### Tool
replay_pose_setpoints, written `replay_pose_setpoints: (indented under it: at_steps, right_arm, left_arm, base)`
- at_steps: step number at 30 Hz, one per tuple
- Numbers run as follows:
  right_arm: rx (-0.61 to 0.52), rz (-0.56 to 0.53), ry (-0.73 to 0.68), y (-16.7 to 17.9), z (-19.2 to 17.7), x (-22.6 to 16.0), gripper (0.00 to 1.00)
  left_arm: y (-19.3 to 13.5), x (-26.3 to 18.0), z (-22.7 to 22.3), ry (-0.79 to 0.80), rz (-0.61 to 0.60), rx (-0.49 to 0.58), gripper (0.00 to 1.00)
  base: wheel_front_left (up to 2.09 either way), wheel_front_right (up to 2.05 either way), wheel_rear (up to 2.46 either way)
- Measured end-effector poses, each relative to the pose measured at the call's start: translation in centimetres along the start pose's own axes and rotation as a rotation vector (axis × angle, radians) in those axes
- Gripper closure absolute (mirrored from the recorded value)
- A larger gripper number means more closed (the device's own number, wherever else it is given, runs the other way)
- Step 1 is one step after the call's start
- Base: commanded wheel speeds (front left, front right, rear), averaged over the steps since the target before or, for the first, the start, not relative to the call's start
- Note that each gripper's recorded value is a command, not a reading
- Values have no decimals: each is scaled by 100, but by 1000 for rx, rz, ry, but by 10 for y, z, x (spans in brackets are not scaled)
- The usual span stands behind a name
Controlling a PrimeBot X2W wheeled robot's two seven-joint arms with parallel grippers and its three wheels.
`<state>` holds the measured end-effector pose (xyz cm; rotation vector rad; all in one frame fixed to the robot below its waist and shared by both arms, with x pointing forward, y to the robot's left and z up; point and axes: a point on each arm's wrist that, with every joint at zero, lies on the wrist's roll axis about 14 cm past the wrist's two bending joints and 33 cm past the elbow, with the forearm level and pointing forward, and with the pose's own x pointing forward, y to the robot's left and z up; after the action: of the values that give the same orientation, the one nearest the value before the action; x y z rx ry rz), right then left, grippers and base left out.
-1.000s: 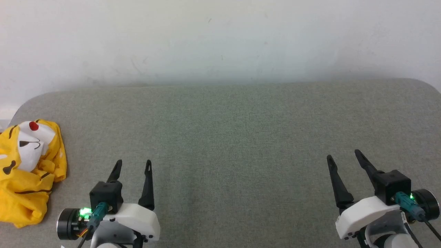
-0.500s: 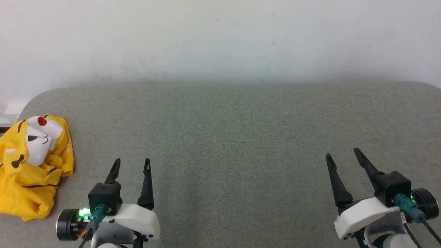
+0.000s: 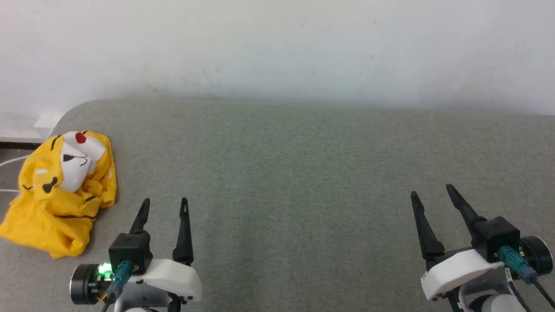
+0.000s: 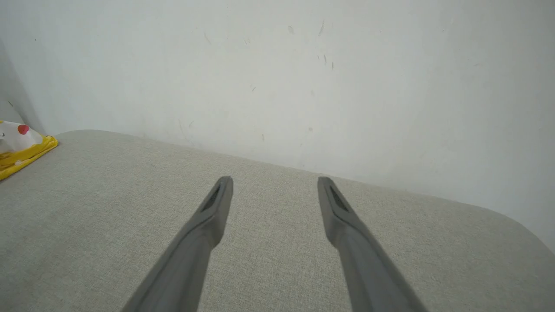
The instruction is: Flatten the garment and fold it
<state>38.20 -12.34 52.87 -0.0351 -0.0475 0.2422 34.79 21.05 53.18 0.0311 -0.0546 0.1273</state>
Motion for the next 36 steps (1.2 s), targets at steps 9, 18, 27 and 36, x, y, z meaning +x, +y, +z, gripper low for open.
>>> replay_pose_setpoints:
  at_steps: [9,18,27,36]
  right_arm:
    - [4,63,-23,20,3,12,0]
    - [9,133,-45,43,6,22,0]
    - [15,208,-64,68,9,30,0]
    - [21,275,-80,91,11,35,0]
  left_arm:
    - [21,-14,0,-8,70,4,0]
    - [41,-28,3,-28,139,9,0]
    - [61,-44,8,-50,211,13,0]
    - [79,-63,8,-61,281,13,0]
  base:
    - [0,0,0]
    - [0,0,0]
    - [0,0,0]
    - [0,0,0]
